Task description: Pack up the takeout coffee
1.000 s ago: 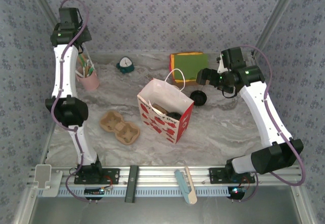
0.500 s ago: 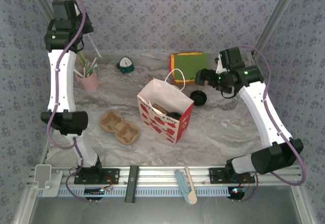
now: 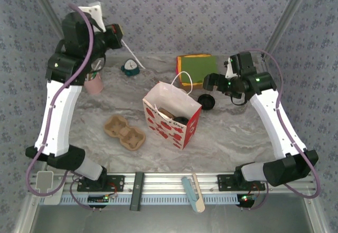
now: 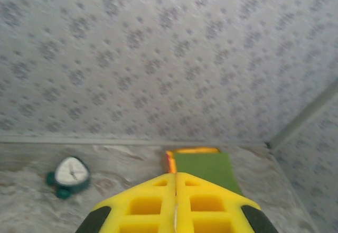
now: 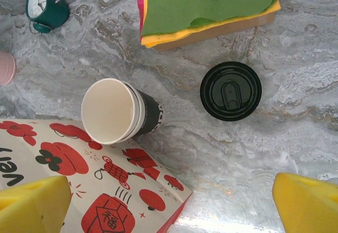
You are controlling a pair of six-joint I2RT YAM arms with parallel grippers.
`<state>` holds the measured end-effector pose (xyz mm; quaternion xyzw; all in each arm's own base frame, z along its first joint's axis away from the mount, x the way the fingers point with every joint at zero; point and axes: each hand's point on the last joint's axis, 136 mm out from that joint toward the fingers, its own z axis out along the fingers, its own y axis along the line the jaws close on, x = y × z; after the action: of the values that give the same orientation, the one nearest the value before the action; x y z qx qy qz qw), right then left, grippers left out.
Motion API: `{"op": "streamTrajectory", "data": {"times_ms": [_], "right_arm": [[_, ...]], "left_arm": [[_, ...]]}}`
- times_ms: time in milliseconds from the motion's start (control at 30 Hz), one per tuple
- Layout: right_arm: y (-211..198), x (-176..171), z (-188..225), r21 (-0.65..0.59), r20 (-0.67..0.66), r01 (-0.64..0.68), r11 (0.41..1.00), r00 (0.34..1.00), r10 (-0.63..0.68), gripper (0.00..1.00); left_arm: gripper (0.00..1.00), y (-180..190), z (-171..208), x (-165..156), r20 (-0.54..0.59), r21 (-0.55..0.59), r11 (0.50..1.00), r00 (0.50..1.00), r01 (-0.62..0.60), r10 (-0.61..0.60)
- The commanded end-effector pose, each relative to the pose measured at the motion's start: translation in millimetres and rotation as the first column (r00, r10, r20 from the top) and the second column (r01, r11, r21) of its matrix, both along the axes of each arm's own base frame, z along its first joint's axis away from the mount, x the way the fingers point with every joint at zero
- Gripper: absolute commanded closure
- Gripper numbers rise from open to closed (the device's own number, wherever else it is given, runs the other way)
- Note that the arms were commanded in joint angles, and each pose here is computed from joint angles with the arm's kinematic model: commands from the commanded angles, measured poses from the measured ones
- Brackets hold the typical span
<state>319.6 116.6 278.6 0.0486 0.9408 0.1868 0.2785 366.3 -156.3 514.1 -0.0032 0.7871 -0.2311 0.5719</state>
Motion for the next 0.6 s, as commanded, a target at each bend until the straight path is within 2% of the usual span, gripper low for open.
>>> {"op": "streamTrajectory", "data": {"times_ms": [0, 333, 500, 567], "right_arm": [[4, -8, 4, 0.013, 0.019, -0.026, 1.000, 0.999, 0.025, 0.00], [9, -19, 4, 0.006, 0.021, -0.040, 0.999, 0.999, 0.040, 0.00], [7, -23, 2, -0.002, 0.021, -0.038, 0.999, 0.999, 0.038, 0.00], [6, -23, 0, -0.009, 0.017, -0.033, 0.999, 0.999, 0.033, 0.00]], "left_arm": [[1.00, -25, 10, -28, 0.027, -0.037, 0.996, 0.996, 0.081, -0.080], [1.00, -79, -24, -74, -0.057, 0.077, 0.975, 0.978, 0.207, -0.203], [1.00, -91, -60, -76, -0.110, 0.178, 0.961, 0.975, 0.213, -0.195], [1.00, -97, -83, -72, -0.129, 0.256, 0.945, 0.976, 0.203, -0.175]]}}
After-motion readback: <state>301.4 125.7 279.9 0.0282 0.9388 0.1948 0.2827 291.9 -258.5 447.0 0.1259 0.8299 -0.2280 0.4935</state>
